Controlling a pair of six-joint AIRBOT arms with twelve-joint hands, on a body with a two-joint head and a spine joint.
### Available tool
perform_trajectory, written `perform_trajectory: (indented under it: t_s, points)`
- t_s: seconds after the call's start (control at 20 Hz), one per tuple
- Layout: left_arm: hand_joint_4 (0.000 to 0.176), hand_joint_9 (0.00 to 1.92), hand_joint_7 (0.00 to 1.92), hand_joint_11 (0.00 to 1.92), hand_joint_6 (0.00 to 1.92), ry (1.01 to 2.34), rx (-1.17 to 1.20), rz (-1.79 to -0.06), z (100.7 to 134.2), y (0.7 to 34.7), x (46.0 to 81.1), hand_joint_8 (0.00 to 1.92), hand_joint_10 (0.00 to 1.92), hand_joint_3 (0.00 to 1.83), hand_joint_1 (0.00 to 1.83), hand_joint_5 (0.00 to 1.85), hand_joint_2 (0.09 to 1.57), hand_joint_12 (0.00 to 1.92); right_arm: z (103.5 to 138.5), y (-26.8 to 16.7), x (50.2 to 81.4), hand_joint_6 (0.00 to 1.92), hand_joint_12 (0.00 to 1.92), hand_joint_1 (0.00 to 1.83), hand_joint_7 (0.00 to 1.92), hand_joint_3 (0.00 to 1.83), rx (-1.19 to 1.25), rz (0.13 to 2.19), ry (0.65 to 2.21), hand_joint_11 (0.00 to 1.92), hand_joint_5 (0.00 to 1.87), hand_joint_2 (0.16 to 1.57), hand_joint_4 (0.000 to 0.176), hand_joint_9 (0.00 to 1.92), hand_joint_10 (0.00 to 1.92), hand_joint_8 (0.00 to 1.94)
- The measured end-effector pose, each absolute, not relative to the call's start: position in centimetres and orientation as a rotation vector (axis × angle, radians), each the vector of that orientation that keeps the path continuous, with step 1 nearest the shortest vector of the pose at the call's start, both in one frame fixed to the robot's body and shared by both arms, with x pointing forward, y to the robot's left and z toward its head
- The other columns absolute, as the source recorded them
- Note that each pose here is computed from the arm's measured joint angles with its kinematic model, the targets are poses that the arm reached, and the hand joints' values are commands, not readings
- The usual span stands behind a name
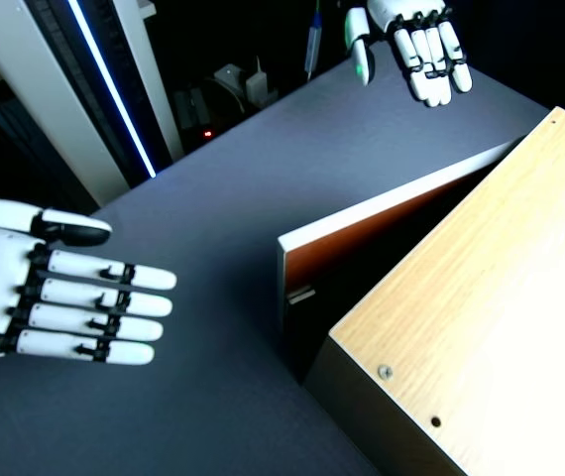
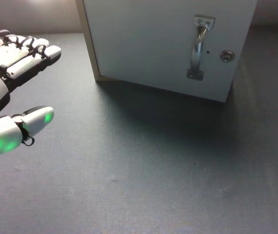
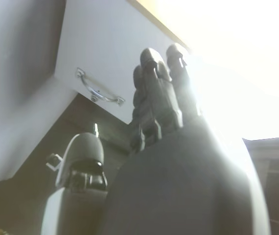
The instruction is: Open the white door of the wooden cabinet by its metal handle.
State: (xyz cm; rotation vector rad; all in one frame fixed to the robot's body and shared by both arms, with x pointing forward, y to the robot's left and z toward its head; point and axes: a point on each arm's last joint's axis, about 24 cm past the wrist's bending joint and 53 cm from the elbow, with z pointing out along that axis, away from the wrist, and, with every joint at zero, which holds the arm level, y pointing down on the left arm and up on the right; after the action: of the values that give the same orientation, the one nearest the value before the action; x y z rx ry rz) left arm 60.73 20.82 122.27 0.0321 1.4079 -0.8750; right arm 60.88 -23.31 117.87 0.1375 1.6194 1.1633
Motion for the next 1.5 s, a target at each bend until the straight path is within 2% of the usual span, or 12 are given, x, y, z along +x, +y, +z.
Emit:
perform_trajectory:
  t_s: [0.15,0.4,0.5,0.6,0.75,0.9,1.15,1.35,1.5]
  points:
    - [0.0,0.06,0.06,0.0,0.0,1.408,0.031,-0.877,122.2,20.8,60.7,0.0,0.0,0.02,0.0,0.08,1.45,0.25,117.6,-23.2,60.9,0.0,0.02,0.16,0.0,0.01,0.139,1.161,1.624,0.0,0.01,1.42,0.0,0.0,0.0,0.0]
    - [0.0,0.04,0.04,0.0,0.0,1.409,0.025,-0.878,122.1,20.8,60.8,0.0,0.0,0.0,0.0,0.06,1.41,0.2,118.2,-22.8,62.5,0.0,0.0,0.0,0.0,0.0,0.104,1.115,1.597,0.0,0.0,1.39,0.0,0.0,0.0,0.0]
    - [0.0,0.02,0.03,0.0,0.0,1.414,0.024,-0.879,121.9,20.7,60.7,0.0,0.0,0.03,0.0,0.07,1.52,0.13,118.8,-22.1,63.6,0.0,0.0,0.0,0.0,0.0,0.087,1.095,1.57,0.0,0.0,1.41,0.0,0.0,0.0,0.0]
    - [0.0,0.01,0.02,0.01,0.0,1.422,0.026,-0.876,121.7,20.8,60.7,0.0,0.0,0.03,0.0,0.06,1.56,0.1,118.4,-20.8,64.4,0.0,0.0,0.0,0.0,0.02,0.068,1.103,1.581,0.0,0.0,1.45,0.0,0.0,0.0,0.0]
    - [0.0,0.01,0.02,0.01,0.0,1.427,0.024,-0.874,121.6,20.8,60.7,0.0,0.0,0.03,0.0,0.05,1.57,0.1,117.4,-19.6,65.3,0.0,0.0,0.0,0.0,0.02,0.046,1.093,1.615,0.0,0.0,1.46,0.0,0.0,0.0,0.0]
    - [0.0,0.02,0.02,0.02,0.0,1.427,0.024,-0.874,121.6,20.8,60.7,0.0,0.0,0.04,0.0,0.06,1.57,0.11,117.4,-20.1,66.2,0.0,0.0,0.0,0.0,0.0,0.069,1.075,1.616,0.0,0.0,1.42,0.0,0.0,0.0,0.0]
    - [0.0,0.02,0.03,0.01,0.0,1.436,0.027,-0.871,121.3,20.8,60.7,0.0,0.0,0.02,0.0,0.06,1.56,0.11,117.7,-20.0,68.0,0.0,0.0,0.04,0.0,0.01,0.068,1.045,1.616,0.0,0.0,1.51,0.0,0.0,0.0,0.0]
    - [0.0,0.03,0.03,0.02,0.0,1.446,0.027,-0.868,121.0,20.9,60.6,0.0,0.0,0.03,0.0,0.06,1.57,0.12,117.8,-19.0,68.8,0.0,0.0,0.0,0.0,0.0,0.066,1.054,1.612,0.0,0.0,1.32,0.0,0.0,0.0,0.0]
    - [0.0,0.02,0.02,0.02,0.0,1.449,0.025,-0.869,120.9,20.9,60.6,0.0,0.0,0.02,0.0,0.06,1.57,0.12,118.4,-18.6,69.4,0.0,0.0,0.0,0.0,0.0,0.06,1.058,1.595,0.0,0.0,1.3,0.0,0.0,0.0,0.0]
